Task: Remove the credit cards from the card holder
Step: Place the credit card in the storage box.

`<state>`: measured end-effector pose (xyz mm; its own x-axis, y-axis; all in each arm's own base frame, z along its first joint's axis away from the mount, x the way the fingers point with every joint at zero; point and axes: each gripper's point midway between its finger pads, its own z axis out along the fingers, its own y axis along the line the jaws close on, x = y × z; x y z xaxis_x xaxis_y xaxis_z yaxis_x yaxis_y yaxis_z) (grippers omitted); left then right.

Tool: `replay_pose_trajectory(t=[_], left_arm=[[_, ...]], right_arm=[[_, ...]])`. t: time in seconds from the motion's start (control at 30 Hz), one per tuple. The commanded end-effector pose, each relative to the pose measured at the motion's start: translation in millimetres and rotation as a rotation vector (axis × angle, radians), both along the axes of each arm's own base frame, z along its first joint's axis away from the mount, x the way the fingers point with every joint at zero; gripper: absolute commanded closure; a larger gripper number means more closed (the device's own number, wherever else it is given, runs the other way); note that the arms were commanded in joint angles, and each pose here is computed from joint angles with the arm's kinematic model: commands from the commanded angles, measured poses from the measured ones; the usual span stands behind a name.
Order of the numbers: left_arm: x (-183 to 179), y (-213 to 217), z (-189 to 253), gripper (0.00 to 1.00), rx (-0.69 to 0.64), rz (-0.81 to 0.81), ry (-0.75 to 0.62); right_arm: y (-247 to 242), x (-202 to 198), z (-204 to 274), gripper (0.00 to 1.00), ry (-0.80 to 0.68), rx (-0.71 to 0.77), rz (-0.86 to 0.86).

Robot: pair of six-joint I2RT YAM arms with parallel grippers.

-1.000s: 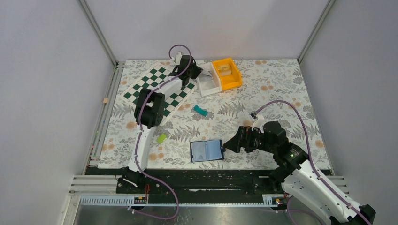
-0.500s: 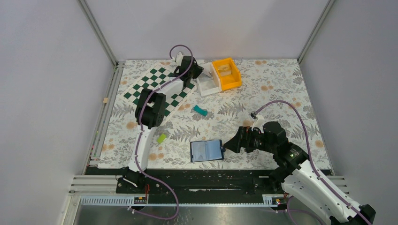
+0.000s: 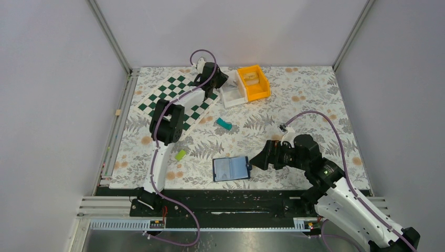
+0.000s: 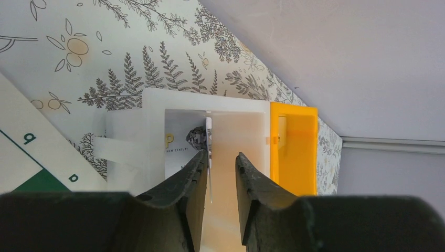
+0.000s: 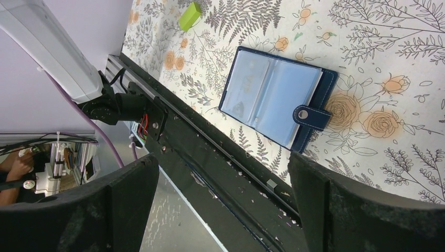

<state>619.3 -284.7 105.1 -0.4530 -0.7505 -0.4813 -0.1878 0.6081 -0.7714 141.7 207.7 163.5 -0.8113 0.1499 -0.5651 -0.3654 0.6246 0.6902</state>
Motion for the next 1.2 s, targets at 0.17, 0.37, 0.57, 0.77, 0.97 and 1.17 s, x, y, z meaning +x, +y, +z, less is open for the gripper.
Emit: replay_pose_trajectory(t=[0.17,0.37,0.57,0.77,0.97,1.17], left_arm=[[-1.3,2.3,73.0,0.68,0.014,-0.013,-0.113],[-3.0,2.4,82.4,0.65,0.019,-0.020,-0.126],[-7.1,0.9,97.5,0.63,0.042,-0.055,-0.150],[-45.6,-4.6,129.5,0.63,0.072,-0.200,-0.136],[-134.7,15.9,162.7,0.63,0.131,-0.352,-0.131],[-250.0,59.2,148.3,0.59,0.196,-0.436,-0.028]], right_arm=[[0.3,8.3,17.9,0.00,-0.042,0.018,-0.025],[0.9,7.1,16.1,0.01,-0.023,0.024,-0.029],[0.5,6.5,13.2,0.01,-0.011,0.025,-0.033],[-7.4,10.8,6.7,0.01,0.040,-0.029,-0.096],[-6.9,14.6,3.2,0.04,0.103,-0.025,-0.146],[0.7,14.6,-12.7,0.22,0.223,-0.013,-0.179]])
